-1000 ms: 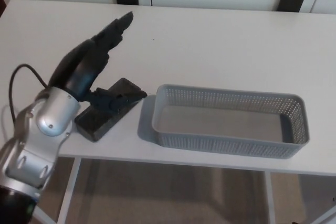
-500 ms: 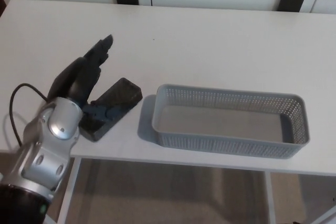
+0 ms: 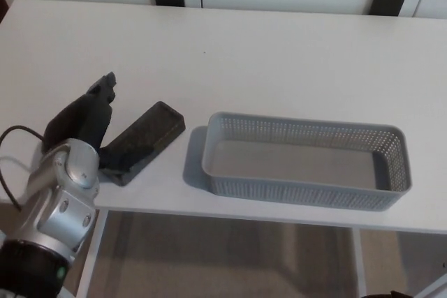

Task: The robot walks towards a desk on which an eraser is kept on the left hand side and a container is kept on the right hand side. The robot picks up the eraser using its left hand and places it in the container.

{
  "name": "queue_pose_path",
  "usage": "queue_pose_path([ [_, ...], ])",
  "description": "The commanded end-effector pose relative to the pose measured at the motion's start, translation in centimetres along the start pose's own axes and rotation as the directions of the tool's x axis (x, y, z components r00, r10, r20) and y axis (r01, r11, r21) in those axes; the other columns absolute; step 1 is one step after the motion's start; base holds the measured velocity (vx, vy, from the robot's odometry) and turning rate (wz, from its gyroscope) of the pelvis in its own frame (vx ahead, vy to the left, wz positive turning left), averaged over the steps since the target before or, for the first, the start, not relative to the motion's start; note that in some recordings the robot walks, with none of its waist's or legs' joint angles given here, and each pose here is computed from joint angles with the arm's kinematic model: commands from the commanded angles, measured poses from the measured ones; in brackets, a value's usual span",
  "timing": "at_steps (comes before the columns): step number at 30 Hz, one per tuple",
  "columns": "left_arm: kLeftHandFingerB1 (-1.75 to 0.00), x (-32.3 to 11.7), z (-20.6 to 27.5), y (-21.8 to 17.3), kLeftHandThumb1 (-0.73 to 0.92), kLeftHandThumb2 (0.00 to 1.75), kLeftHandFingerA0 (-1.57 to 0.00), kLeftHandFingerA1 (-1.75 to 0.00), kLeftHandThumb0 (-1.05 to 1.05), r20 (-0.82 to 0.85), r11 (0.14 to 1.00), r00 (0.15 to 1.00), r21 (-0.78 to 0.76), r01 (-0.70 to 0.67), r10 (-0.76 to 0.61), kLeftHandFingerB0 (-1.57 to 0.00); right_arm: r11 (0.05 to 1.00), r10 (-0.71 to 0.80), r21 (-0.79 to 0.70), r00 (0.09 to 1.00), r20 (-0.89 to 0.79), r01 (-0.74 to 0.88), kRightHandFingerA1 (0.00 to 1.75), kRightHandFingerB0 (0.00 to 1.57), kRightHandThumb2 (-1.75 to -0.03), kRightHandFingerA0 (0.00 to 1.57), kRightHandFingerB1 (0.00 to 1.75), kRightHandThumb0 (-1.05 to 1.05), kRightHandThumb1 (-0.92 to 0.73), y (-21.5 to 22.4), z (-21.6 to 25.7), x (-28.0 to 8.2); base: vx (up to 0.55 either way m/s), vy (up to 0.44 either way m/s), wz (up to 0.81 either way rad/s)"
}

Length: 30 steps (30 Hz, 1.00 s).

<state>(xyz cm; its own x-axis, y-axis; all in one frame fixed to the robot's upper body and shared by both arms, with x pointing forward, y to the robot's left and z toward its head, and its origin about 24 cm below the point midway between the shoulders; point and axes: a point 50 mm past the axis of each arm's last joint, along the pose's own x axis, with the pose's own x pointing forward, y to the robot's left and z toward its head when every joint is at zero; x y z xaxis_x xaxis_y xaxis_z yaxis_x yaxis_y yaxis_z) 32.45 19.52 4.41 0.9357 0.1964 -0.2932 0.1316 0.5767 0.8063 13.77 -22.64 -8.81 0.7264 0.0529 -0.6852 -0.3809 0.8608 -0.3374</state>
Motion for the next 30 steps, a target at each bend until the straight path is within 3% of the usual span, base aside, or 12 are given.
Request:
queue_pose_path([
  [1, -0.04, -0.3, -1.2, -0.9, 0.39, 0.70, 0.00, 0.00, -0.62, -0.073, 0.998, 0.997, 0.057, 0.010, -0.006, -0.01, 1.000, -0.003, -0.023, 1.000, -0.017, 0.002, 0.50, 0.37, -0.58, 0.48, 0.42, -0.22, -0.64, -0.4, -0.1, 0.0, 0.00, 0.000, 0.00],
  [11, -0.14, -0.8, -0.1, -2.8, 0.37, 0.69, 0.00, -0.02, -0.59, -0.046, 0.995, 0.997, 0.079, 0.061, -0.058, -0.06, 0.999, 0.013, -0.044, 1.000, -0.023, -0.014, 0.49, 0.37, -0.58, 0.47, 0.41, -0.21, -0.64, -0.7, 0.4, 0.1, 0.00, 0.000, 0.00],
  [22, -0.23, -1.0, 0.1, -3.7, 0.35, 0.72, 0.00, -0.15, -0.52, -0.050, 0.994, 0.994, 0.044, 0.104, -0.101, -0.05, 0.996, 0.029, -0.082, 0.999, -0.019, -0.030, 0.49, 0.36, -0.59, 0.48, 0.41, -0.23, -0.65, -0.9, 0.7, 0.3, 0.00, 0.000, 0.00],
  [24, -0.25, -1.1, -0.1, -3.7, 0.37, 0.69, -0.07, -0.29, -0.57, -0.046, 0.994, 0.994, 0.049, 0.102, -0.100, -0.10, 0.996, 0.035, -0.085, 0.999, -0.027, -0.037, 0.49, 0.36, -0.59, 0.49, 0.40, -0.24, -0.65, -0.9, 0.7, 0.3, 0.00, 0.000, 0.00],
  [25, -0.36, -1.0, -0.2, -3.8, 0.42, 0.69, -0.20, -0.40, -0.57, -0.052, 0.993, 0.994, 0.062, 0.104, -0.101, -0.17, 0.995, 0.039, -0.090, 0.999, -0.032, -0.041, 0.48, 0.36, -0.59, 0.48, 0.40, -0.24, -0.65, -0.9, 0.6, 0.3, 0.00, 0.000, 0.00],
  [26, -0.46, -1.0, -0.4, -3.8, 0.44, 0.78, -0.46, -0.69, -0.51, -0.048, 0.992, 0.993, 0.069, 0.110, -0.107, -0.36, 0.994, 0.042, -0.096, 0.999, -0.035, -0.045, 0.48, 0.37, -0.59, 0.49, 0.40, -0.24, -0.65, -0.9, 0.6, 0.4, 0.00, 0.000, 0.00],
  [27, -0.74, -1.0, -0.6, -3.7, 0.57, 0.57, -0.57, -1.23, -0.44, -0.033, 0.992, 0.994, 0.057, 0.109, -0.107, -0.56, 0.994, 0.043, -0.099, 0.998, -0.035, -0.047, 0.49, 0.37, -0.58, 0.49, 0.40, -0.24, -0.65, -0.9, 0.6, 0.4, 0.00, 0.000, 0.00],
  [28, -0.74, -1.0, -0.7, -3.7, 0.57, 0.57, -0.57, -1.23, -0.44, -0.027, 0.993, 0.994, 0.049, 0.110, -0.108, -0.56, 0.994, 0.044, -0.100, 0.998, -0.034, -0.048, 0.49, 0.37, -0.58, 0.49, 0.40, -0.24, -0.65, -0.9, 0.7, 0.4, 0.00, 0.000, 0.00],
  [29, -1.25, -1.2, -1.0, -3.7, 0.44, 0.78, -1.11, -1.42, -0.39, 0.016, 0.995, 0.995, 0.024, 0.093, -0.094, -0.80, 0.993, 0.051, -0.105, 0.998, -0.033, -0.054, 0.49, 0.37, -0.59, 0.50, 0.41, -0.24, -0.65, -1.0, 0.7, 0.4, 0.00, 0.000, 0.00],
  [30, -1.71, -1.2, -1.2, -3.7, 0.63, 0.56, -0.81, -1.75, -0.23, 0.027, 0.992, 0.994, 0.072, 0.106, -0.108, -0.58, 0.993, 0.055, -0.101, 0.998, -0.033, -0.058, 0.49, 0.37, -0.59, 0.50, 0.41, -0.23, -0.65, -1.0, 0.7, 0.4, 0.00, 0.000, 0.00],
])
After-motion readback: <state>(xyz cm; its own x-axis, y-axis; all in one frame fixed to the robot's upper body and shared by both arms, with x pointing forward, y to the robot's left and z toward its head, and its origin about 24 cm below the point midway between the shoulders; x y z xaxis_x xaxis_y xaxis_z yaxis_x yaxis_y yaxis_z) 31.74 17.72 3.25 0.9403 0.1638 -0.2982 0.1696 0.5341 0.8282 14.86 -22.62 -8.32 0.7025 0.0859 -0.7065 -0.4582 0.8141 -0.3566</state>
